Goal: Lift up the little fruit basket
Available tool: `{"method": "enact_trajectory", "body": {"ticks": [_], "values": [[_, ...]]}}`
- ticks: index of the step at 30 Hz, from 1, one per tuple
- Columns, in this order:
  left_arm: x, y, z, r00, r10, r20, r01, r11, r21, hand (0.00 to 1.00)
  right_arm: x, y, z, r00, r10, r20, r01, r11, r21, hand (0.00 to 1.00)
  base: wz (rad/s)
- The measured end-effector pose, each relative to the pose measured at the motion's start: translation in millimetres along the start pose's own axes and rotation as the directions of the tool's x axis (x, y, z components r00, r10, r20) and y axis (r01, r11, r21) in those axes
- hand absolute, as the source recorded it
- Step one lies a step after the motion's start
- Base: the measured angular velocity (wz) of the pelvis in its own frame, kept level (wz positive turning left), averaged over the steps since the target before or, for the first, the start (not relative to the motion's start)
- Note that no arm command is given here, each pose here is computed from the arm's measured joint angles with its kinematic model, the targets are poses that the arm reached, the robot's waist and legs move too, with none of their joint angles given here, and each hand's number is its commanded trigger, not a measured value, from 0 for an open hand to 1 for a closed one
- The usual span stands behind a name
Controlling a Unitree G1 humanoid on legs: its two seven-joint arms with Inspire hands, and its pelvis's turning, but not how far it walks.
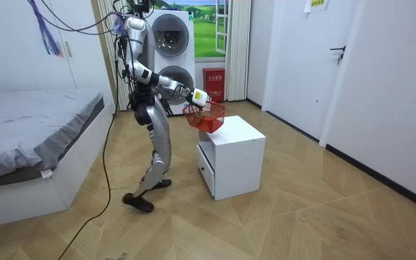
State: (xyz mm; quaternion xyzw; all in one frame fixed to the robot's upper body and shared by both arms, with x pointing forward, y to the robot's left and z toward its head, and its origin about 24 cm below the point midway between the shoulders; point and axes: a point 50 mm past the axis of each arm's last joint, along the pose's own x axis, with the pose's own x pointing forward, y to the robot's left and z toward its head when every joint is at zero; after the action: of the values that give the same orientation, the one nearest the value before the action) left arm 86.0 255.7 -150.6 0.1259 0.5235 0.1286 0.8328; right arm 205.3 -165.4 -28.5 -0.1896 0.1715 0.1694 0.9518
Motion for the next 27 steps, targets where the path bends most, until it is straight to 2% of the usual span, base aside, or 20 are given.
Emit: {"method": "enact_trajectory", "body": {"ticks": [6, 10, 16, 21, 27], "values": [[-3.3, -12.2, -6.2, 1.000, -0.030, -0.003, 0.030, 1.000, -0.008, 0.00, 0.5, 2.6, 11.5, 0.999, -0.004, 0.046, 0.005, 1.000, -0.015, 1.00, 0.16], [-7.0, -3.9, -21.5, 0.999, -0.011, -0.040, 0.010, 1.000, -0.017, 0.00, 2.0, 1.7, 14.8, 0.998, -0.008, 0.058, 0.009, 1.000, -0.013, 1.00, 0.07], [-9.4, -3.4, -30.8, 0.997, -0.035, -0.073, 0.034, 0.999, -0.006, 0.00, 7.7, -2.8, 23.0, 0.996, -0.030, 0.087, 0.031, 0.999, -0.018, 1.00, 0.06], [-7.1, -1.1, -26.0, 0.997, -0.030, -0.068, 0.031, 0.999, 0.012, 0.00, 17.2, -11.7, 32.7, 0.990, -0.081, 0.117, 0.083, 0.997, -0.008, 1.00, 0.06], [-5.9, -1.6, -22.5, 0.997, -0.045, -0.055, 0.048, 0.997, 0.053, 0.00, 23.1, -17.0, 14.1, 0.989, -0.139, 0.043, 0.139, 0.990, 0.013, 1.00, 0.38]]}}
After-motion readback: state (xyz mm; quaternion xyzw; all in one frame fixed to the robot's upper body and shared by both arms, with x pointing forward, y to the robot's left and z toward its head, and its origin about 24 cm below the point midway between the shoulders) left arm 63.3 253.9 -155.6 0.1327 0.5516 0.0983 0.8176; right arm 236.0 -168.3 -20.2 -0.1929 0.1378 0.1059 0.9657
